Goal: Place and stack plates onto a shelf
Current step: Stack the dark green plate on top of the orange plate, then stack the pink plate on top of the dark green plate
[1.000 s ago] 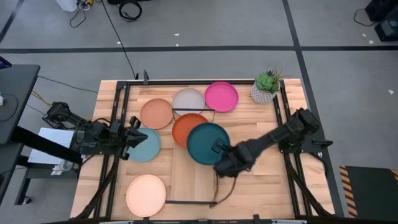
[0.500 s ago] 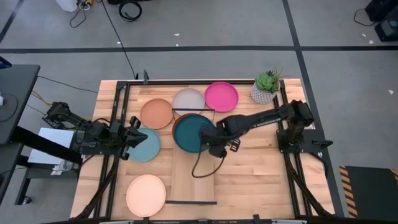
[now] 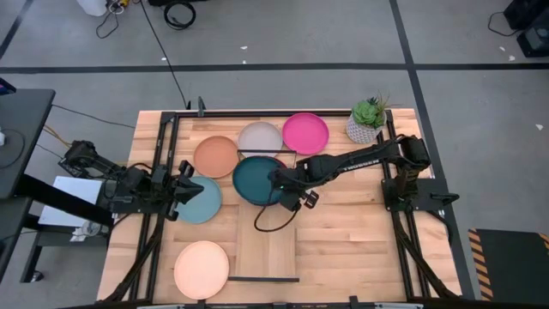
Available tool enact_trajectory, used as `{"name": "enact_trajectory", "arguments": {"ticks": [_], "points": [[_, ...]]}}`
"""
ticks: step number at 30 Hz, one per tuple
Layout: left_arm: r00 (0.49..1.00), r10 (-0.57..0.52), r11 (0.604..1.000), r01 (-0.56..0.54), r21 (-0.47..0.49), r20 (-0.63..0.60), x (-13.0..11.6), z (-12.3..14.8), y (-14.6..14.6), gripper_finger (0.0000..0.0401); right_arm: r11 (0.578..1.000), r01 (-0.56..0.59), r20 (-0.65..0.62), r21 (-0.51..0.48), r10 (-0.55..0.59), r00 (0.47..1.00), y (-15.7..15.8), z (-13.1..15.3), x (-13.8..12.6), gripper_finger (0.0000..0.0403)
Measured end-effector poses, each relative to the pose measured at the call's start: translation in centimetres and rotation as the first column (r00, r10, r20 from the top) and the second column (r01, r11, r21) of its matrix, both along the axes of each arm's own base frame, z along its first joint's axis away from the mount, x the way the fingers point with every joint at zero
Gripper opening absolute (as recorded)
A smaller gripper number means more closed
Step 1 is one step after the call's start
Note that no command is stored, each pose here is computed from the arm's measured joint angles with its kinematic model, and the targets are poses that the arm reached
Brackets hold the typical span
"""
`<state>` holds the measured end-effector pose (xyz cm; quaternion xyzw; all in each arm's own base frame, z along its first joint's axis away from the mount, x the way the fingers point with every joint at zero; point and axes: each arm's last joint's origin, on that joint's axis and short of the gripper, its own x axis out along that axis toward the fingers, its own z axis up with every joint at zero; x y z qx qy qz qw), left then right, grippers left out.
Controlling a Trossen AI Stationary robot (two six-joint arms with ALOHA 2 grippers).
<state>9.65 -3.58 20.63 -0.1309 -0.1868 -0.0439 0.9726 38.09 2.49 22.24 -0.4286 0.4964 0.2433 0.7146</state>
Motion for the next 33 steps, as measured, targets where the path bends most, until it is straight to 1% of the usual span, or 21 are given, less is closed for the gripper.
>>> {"name": "enact_trajectory", "arguments": {"ticks": [2, 6, 10, 15, 17, 19, 22, 25, 28, 30, 33], "points": [[1.000, 0.000, 1.000, 0.000, -0.001, 0.001, 0.0, 0.0, 0.0, 0.0027, 1.000, 0.018, -0.021, 0.006, -0.018, 1.000, 0.0, -0.3, -0.2, 0.0038], [1.000, 0.000, 1.000, 0.000, 0.000, 0.000, 0.0, 0.0, 0.0, 0.0027, 0.999, 0.053, -0.023, 0.008, -0.052, 0.998, 0.1, -0.3, -0.3, 0.0055], [1.000, 0.000, 1.000, 0.000, 0.000, 0.000, 0.0, 0.0, 0.0, 0.0027, 0.995, 0.079, -0.010, -0.055, -0.080, 0.997, 0.6, -0.1, -0.3, 0.0075], [1.000, 0.000, 1.000, 0.000, 0.000, 0.000, 0.0, 0.0, 0.0, 0.0027, 0.993, 0.099, 0.035, -0.063, -0.097, 0.995, 1.7, 1.6, 0.1, 0.0111], [1.000, 0.000, 1.000, 0.000, 0.000, 0.000, 0.0, 0.0, 0.0, 0.0027, 0.988, 0.120, 0.038, -0.099, -0.117, 0.992, 2.1, 2.4, 0.0, 0.0125], [1.000, 0.000, 1.000, 0.000, 0.000, 0.000, 0.0, 0.0, 0.0, 0.0027, 0.981, 0.144, 0.016, -0.131, -0.143, 0.990, 2.3, 3.1, -0.4, 0.0137], [1.000, 0.000, 1.000, 0.000, 0.000, 0.000, 0.0, 0.0, 0.0, 0.0027, 0.973, 0.179, -0.052, -0.143, -0.188, 0.981, 2.4, 3.7, -1.1, 0.0149], [1.000, 0.000, 1.000, 0.000, 0.000, 0.000, 0.0, 0.0, 0.0, 0.0027, 0.958, 0.246, -0.120, -0.145, -0.264, 0.957, 2.1, 4.0, -1.9, 0.0153], [1.000, 0.000, 1.000, 0.000, 0.000, 0.000, 0.0, 0.0, 0.0, 0.0027, 0.936, 0.345, -0.203, -0.077, -0.353, 0.913, 0.7, 3.7, -2.4, 0.0152], [1.000, 0.000, 1.000, 0.000, 0.000, 0.000, 0.0, 0.0, 0.0, 0.0027, 0.904, 0.426, -0.243, -0.031, -0.421, 0.874, -0.7, 3.2, -2.6, 0.0151], [1.000, 0.000, 1.000, 0.000, 0.000, 0.000, 0.0, 0.0, 0.0, 0.0027, 0.851, 0.522, -0.298, -0.049, -0.511, 0.806, -2.5, 2.4, -3.2, 0.0151]]}}
